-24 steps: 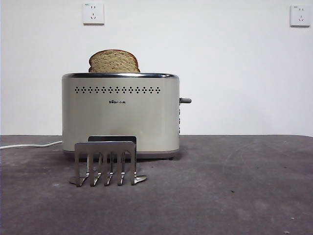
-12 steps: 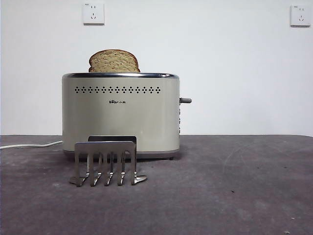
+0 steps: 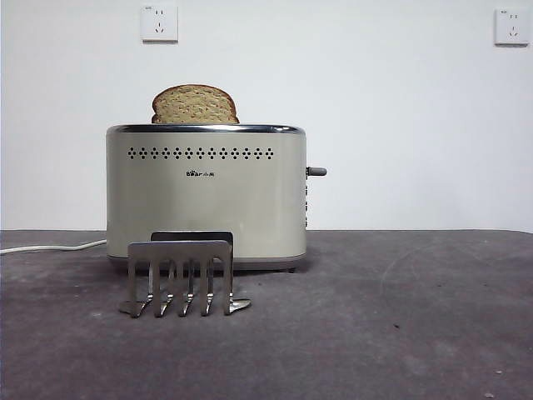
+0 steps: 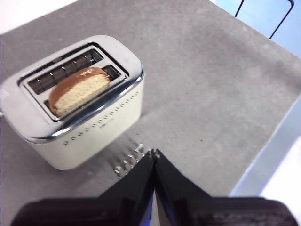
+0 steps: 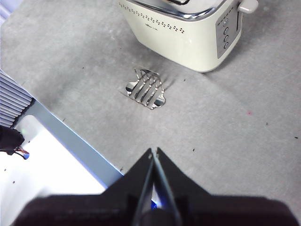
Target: Pick up a slice of bread from the rack,put the bread on the toaster,press the button
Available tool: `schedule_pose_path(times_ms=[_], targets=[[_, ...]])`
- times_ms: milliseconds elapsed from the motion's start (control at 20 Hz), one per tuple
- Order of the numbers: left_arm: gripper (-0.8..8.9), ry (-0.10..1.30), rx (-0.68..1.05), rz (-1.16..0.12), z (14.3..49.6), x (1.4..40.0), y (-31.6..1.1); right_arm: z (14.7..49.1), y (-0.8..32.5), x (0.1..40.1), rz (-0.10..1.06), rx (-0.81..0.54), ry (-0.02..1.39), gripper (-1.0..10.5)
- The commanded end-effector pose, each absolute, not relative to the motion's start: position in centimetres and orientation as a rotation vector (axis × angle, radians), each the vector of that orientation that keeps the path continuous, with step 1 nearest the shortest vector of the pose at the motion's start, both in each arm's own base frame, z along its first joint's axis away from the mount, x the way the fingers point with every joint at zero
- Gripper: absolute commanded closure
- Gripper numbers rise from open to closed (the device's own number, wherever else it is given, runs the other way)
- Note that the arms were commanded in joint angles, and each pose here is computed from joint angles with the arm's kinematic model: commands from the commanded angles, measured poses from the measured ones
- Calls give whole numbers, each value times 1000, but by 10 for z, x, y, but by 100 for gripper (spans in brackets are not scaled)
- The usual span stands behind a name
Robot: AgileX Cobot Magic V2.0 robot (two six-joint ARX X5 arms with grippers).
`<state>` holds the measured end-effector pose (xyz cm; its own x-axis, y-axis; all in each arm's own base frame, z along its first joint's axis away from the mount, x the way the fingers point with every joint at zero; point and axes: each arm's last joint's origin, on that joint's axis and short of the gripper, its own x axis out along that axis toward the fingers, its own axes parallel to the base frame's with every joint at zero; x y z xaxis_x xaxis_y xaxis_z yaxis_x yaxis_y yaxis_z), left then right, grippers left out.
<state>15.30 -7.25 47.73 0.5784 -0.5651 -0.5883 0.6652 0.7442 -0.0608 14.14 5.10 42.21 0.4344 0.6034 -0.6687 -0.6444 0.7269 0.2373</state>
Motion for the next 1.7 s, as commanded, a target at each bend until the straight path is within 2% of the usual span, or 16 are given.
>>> schedule_pose_path(times_ms=[50,200,350,450,600,950,1200,1450,1700], targets=[[818,502,228,-694,488,145,-64,421,51,142,783,-67,806,946],[818,245,252,-616,510,128,-47,421,51,142,783,-67,806,946],[817,49,243,-497,512,105,-29,421,51,142,783,-67,806,946],[817,-60,251,-420,496,93,-21,421,51,142,784,-67,805,946],[818,-140,262,-337,451,81,-13,421,51,142,783,-67,806,946],[818,-171,177,-255,320,85,-7,421,51,142,783,-67,806,946],[817,-93,123,-206,244,95,-5,421,51,142,783,-67,806,946],[817,-15,100,-144,197,98,-3,421,51,142,783,-67,806,946],[818,-7,99,-143,172,97,-3,421,51,142,783,-67,806,946]])
